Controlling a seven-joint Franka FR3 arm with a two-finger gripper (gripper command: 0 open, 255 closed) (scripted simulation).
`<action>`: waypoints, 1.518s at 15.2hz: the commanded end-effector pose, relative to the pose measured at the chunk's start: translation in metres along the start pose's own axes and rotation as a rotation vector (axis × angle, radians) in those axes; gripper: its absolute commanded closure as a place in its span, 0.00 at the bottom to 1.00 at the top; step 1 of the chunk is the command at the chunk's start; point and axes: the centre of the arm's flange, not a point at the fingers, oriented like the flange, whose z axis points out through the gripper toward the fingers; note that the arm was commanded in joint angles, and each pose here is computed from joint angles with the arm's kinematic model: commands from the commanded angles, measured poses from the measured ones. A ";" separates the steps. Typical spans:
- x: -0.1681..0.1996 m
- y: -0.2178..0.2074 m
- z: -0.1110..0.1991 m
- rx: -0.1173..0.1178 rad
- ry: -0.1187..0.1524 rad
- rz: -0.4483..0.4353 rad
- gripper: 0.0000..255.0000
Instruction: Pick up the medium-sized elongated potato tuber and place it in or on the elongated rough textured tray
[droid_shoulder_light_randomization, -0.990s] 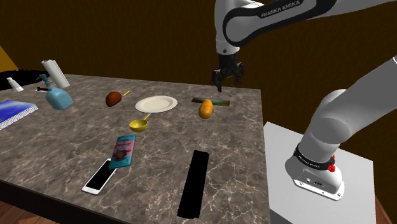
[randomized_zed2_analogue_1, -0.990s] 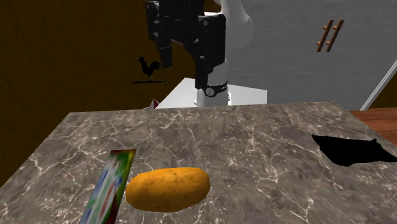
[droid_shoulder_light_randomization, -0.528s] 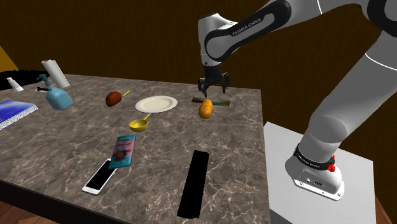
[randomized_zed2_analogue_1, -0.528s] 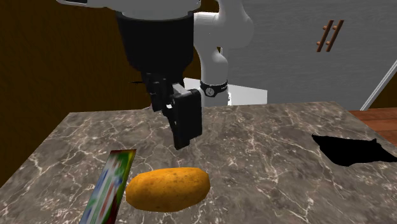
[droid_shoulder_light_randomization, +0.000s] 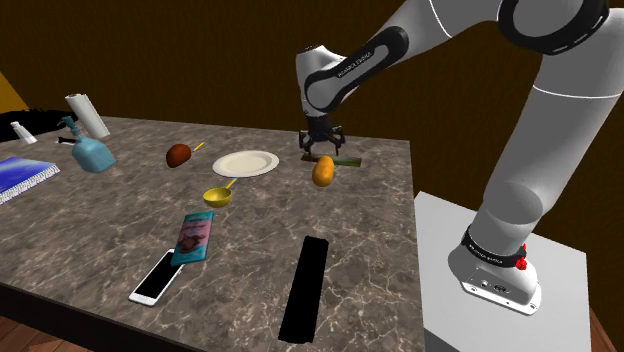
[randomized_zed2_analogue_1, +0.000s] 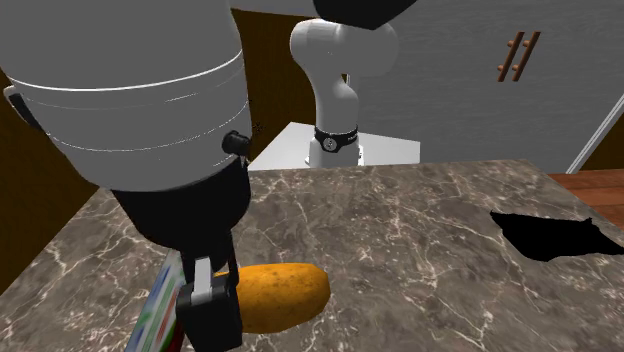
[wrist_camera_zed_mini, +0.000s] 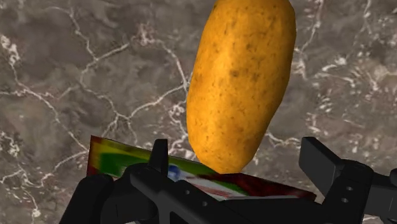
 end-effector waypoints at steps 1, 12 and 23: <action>0.003 -0.002 0.011 0.000 0.001 0.009 0.00; 0.003 -0.002 0.040 0.000 0.001 0.009 0.00; 0.003 -0.002 0.041 0.000 0.000 0.009 1.00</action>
